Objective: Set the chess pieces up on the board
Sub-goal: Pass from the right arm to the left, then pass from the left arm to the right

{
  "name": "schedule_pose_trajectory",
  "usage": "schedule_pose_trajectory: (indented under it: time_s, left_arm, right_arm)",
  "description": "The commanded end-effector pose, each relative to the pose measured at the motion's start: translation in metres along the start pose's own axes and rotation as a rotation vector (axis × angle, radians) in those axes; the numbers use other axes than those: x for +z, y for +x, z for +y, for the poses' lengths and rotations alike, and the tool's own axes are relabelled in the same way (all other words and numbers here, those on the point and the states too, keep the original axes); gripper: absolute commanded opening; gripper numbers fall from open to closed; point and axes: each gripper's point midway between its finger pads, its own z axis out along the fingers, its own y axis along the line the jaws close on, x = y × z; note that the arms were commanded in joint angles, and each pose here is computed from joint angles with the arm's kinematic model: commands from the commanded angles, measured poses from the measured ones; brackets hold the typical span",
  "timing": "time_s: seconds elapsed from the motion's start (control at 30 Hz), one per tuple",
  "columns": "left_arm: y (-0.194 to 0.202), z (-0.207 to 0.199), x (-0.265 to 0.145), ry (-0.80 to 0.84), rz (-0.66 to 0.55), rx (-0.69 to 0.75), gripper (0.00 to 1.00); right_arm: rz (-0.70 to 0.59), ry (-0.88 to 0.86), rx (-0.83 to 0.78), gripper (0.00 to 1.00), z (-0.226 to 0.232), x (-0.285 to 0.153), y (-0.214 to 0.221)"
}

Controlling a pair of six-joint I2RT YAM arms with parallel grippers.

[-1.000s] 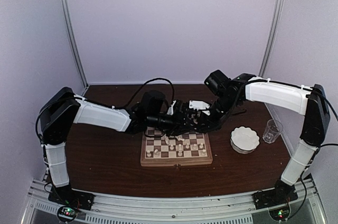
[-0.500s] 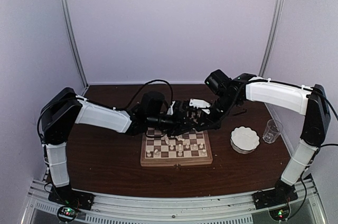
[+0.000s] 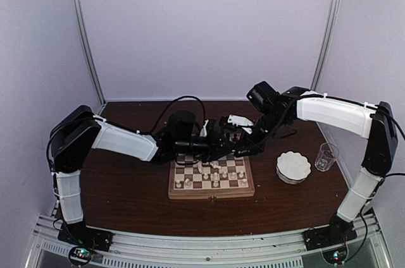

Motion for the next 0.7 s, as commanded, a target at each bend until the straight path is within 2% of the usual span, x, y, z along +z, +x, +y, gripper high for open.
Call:
schedule_pose_trajectory:
  time_s: [0.0,0.17,0.47,0.67]
  left_arm:
    - [0.002,-0.026,-0.002,0.105,-0.014,0.058,0.1]
    - [-0.002,-0.037,-0.01,0.149,-0.028,0.087,0.1]
    - [-0.007,-0.064,-0.015,0.235,-0.053,0.155,0.1]
    - [-0.013,-0.071,-0.019,0.254,-0.088,0.169,0.1]
  right_arm:
    - [-0.173,0.001,-0.031,0.35,0.007,-0.043,-0.027]
    - [-0.367,-0.085,0.107,0.49,0.0,-0.09,-0.031]
    - [-0.454,-0.388,0.368,0.48,0.002,-0.08,-0.032]
    - [-0.475,-0.487,0.425,0.48,0.004,-0.075,-0.031]
